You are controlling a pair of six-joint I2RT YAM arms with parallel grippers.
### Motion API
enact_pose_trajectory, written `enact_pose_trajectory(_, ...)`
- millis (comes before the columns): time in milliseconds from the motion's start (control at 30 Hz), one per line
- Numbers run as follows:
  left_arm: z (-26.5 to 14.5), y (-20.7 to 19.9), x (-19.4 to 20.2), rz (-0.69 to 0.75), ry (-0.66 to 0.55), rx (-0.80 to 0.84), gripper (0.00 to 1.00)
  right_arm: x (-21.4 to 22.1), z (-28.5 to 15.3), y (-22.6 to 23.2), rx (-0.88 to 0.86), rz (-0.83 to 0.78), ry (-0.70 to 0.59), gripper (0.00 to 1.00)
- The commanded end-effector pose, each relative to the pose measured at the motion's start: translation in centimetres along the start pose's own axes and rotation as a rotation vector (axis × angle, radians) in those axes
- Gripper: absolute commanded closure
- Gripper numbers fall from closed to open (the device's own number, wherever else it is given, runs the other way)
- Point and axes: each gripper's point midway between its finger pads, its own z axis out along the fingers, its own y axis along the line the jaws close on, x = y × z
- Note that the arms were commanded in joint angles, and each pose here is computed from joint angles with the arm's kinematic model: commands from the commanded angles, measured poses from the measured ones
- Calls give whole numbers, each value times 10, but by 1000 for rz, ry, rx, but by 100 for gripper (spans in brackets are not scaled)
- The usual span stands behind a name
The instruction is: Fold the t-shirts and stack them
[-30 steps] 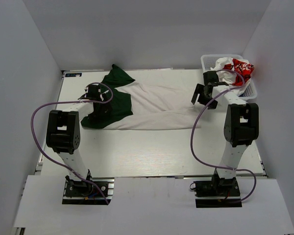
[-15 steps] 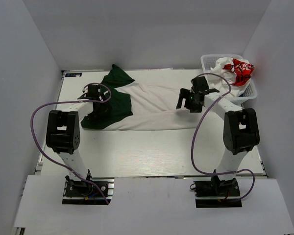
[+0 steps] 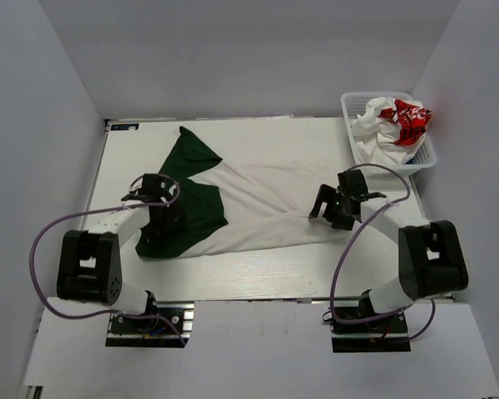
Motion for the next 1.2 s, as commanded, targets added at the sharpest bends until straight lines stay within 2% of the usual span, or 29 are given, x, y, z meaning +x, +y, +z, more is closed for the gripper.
enact_pose_trajectory(0,-23,71,99,-97,315,-217,0,60,-13,-33,100,61,131,10)
enact_pose_trajectory(33,-29,80,108,-107,329,-236,0,75,-18,-40,108,71,145,10)
enact_pose_trajectory(133,-53,82,110,-126,319,-206,0,81,-41,-43,111,56,109,10)
enact_pose_trajectory(233,-75,61,89,-131,227,-83,0,54,-62,-28,47,-9,3,10)
enact_pose_trajectory(367,-95,8,29,-89,48,118,0,-2,-89,4,-48,-91,-181,10)
enact_pose_trajectory(400,-106,-16,1,-67,-25,191,0,-14,-90,5,-36,-93,-223,10)
enact_pose_trajectory(467,-93,-35,-23,-22,-49,189,0,-41,-94,20,-63,-86,-282,10)
enact_pose_trajectory(500,-102,-55,-49,-18,-96,211,0,-49,-91,22,-61,-87,-293,10)
enact_pose_trajectory(533,-97,-59,-61,6,-101,188,0,-55,-91,25,-65,-86,-303,10)
enact_pose_trajectory(567,-68,-60,-67,23,-63,123,0,-76,-97,33,-68,-84,-349,10)
enact_pose_trajectory(600,-72,-77,-91,19,-95,125,0,-79,-92,32,-48,-79,-339,10)
enact_pose_trajectory(667,-51,-78,-113,13,-109,35,0,-99,-99,38,-37,-68,-377,10)
enact_pose_trajectory(733,-19,-96,-137,43,-110,-14,0,-106,-89,38,-20,-69,-365,10)
enact_pose_trajectory(867,31,-133,-174,148,-134,0,0,-112,-70,34,32,-79,-310,10)
enact_pose_trajectory(900,26,-160,-191,184,-162,86,0,-113,-68,34,48,-87,-293,10)
enact_pose_trajectory(967,45,-174,-202,234,-178,111,0,-114,-60,31,65,-83,-277,10)
enact_pose_trajectory(1167,60,-185,-222,267,-278,137,0,-112,-44,25,95,-96,-230,10)
